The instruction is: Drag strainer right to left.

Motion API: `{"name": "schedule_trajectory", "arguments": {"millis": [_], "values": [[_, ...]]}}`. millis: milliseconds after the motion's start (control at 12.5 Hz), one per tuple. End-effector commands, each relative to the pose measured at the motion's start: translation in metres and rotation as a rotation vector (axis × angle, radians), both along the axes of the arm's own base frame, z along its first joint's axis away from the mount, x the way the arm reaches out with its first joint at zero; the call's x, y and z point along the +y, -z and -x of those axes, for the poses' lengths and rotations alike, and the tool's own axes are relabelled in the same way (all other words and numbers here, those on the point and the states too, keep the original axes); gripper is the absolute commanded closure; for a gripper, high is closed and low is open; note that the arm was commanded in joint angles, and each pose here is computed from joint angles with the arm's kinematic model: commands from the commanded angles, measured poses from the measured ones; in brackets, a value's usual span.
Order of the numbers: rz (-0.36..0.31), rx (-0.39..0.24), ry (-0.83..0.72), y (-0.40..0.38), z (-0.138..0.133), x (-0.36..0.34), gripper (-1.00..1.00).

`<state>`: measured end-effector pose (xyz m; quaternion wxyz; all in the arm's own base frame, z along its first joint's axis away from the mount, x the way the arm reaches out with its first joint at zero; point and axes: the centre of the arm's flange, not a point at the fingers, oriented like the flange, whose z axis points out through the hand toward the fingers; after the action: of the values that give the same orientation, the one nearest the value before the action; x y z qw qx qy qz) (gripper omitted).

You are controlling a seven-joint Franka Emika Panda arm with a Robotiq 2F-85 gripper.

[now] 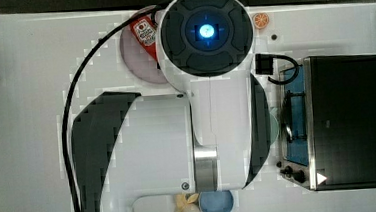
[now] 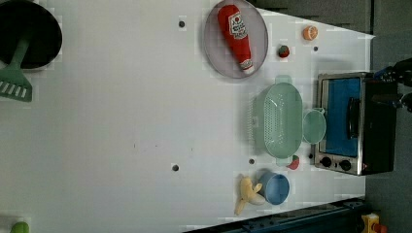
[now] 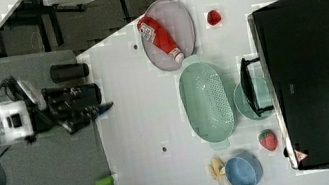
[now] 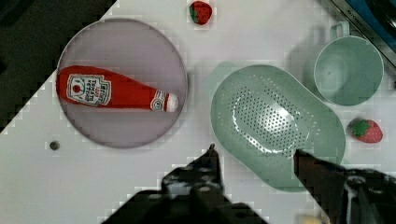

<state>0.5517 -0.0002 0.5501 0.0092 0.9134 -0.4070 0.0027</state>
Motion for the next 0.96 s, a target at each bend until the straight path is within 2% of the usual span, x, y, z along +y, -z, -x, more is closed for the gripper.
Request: {"name": "schedule_trajectory", "arguments": {"millis": [80, 240, 640, 800, 960], "values": [[0.0, -0.032, 0.034, -0.093, 0.178, -0.048, -0.59], [0.001, -0.029, 0.033, -0.092, 0.178, -0.048, -0.99], [-0.001, 0.075, 0.039, -0.019, 0.166, -0.044, -1.0], [0.002, 0.066, 0.074, 0.031, 0.15, -0.042, -1.0], [0.007, 0.047, 0.176, 0.085, 0.137, -0.04, -1.0]]}}
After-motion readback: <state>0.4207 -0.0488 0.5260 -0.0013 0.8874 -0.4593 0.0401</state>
